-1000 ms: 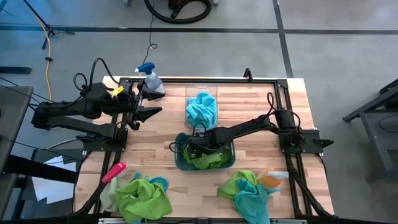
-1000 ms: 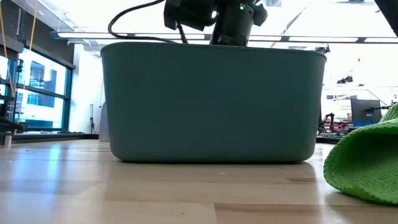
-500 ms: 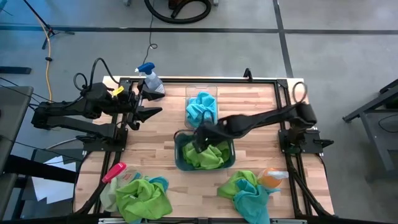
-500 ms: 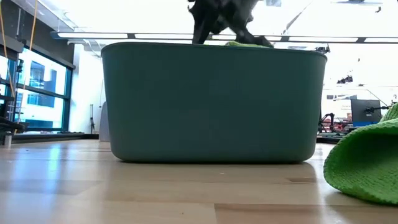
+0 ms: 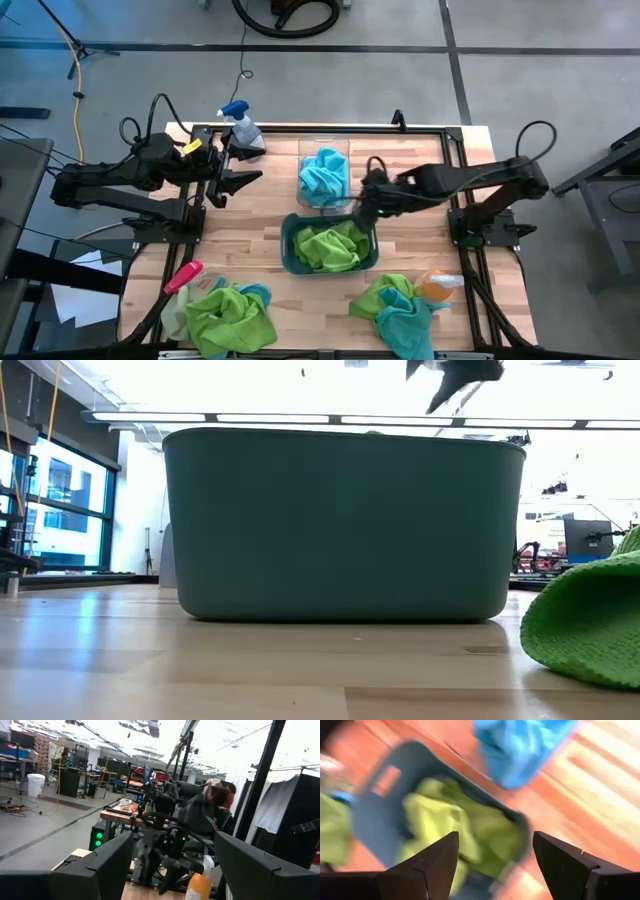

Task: Sort microfiber towel by color & place in baskets
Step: Put the green microfiber towel into the blue bin

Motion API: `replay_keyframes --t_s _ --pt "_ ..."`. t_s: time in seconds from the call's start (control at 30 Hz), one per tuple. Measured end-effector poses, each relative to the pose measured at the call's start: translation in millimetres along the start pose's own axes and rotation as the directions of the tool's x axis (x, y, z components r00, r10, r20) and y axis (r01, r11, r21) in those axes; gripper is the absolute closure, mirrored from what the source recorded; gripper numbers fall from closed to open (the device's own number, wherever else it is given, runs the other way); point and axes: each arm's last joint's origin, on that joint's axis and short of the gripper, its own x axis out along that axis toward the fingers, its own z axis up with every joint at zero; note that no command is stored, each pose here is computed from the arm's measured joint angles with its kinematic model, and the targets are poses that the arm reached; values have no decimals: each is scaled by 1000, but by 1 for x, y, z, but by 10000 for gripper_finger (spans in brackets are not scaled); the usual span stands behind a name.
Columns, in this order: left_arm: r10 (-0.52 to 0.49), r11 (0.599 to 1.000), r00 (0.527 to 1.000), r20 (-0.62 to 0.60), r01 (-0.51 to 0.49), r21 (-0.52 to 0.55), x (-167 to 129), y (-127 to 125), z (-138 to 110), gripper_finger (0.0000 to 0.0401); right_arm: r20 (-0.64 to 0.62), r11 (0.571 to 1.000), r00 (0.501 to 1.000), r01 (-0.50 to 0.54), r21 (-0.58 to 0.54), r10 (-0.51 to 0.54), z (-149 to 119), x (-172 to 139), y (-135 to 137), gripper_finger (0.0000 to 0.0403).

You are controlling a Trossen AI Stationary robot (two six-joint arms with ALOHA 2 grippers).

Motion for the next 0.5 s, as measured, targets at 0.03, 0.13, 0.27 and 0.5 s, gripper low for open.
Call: replay_keyframes --t_s 0.03,0.13,0.27,0.5 --pt "3 1000 1000 -1 -3 0 1 0 0 135 -12 999 1000 27 -16 -27 -4 -4 -4 148" --pt "5 1000 1000 -11 -5 -19 4 0 -3 135 -43 993 994 97 -69 -100 -12 -12 -13 148" --pt "14 997 999 -47 -17 -74 14 2 -11 135 -71 973 981 165 -163 -178 -20 -15 -27 148" --pt "51 966 988 -142 -85 -244 39 6 -34 135 -112 982 989 77 -173 -98 -62 -5 -85 149"
